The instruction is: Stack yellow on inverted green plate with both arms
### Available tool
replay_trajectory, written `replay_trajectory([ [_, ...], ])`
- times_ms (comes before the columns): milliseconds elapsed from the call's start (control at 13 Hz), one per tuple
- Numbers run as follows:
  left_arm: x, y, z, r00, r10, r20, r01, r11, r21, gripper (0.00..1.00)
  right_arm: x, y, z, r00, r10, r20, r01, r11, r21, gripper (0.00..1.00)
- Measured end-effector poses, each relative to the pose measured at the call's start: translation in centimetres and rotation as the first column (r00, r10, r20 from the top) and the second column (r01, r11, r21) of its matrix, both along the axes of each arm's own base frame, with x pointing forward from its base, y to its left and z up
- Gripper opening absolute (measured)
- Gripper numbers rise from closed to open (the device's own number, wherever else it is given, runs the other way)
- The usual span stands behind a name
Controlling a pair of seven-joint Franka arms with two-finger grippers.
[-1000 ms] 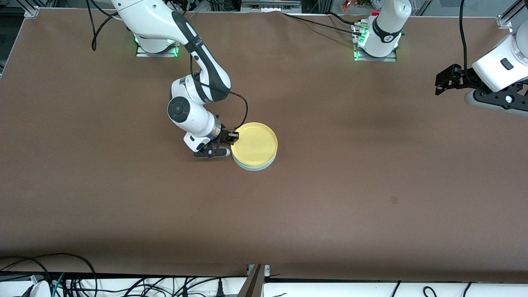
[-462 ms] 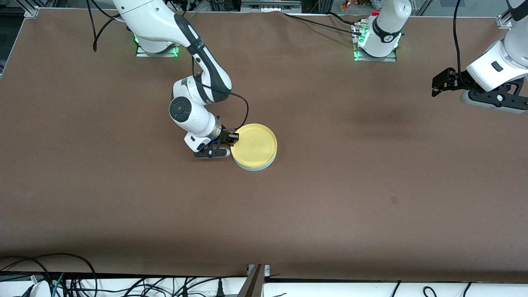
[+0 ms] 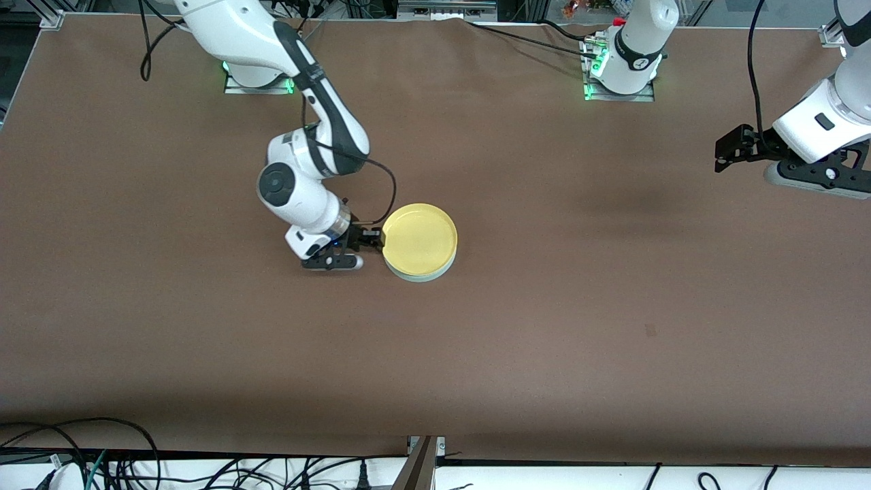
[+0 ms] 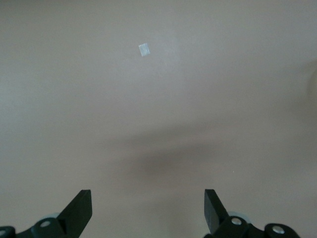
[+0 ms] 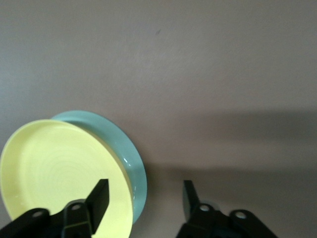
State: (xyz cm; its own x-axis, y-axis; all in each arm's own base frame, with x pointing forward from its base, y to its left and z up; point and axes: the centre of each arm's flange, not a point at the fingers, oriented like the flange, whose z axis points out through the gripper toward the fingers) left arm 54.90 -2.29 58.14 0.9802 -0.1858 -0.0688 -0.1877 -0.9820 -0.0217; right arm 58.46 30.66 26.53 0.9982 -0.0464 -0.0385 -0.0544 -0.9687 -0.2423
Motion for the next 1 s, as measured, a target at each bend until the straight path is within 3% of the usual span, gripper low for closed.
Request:
replay_trajectory([
  [154,0.3,0.0,0.3,1.000,0.011,0.007,-0.011,1.000,-0.001,1.00,2.9,-3.1,6.0,0.999,0.034,-0.043,-0.037,0.997,-0.064,0.96],
  [231,0.3,-0.1,0.4,1.000,0.014,0.010,-0.014,1.000,-0.006,1.00,4.0,-5.0,8.9,0.997,0.049,-0.060,-0.056,0.991,-0.118,1.00],
  [462,0.8,0.3,1.1,0.998,0.064,0.024,-0.063,0.997,-0.053,1.00,6.0,-11.5,15.2,0.987,0.109,-0.116,-0.131,0.970,-0.204,1.00],
  [692,1.5,2.4,2.1,0.994,0.103,0.047,-0.100,0.993,-0.060,1.00,6.5,-18.2,18.6,0.974,0.146,-0.174,-0.184,0.957,-0.224,1.00],
  [1000,1.7,3.3,3.3,0.990,0.120,0.073,-0.115,0.991,-0.062,1.00,5.6,-22.5,23.3,0.970,0.109,-0.217,-0.159,0.960,-0.229,1.00],
])
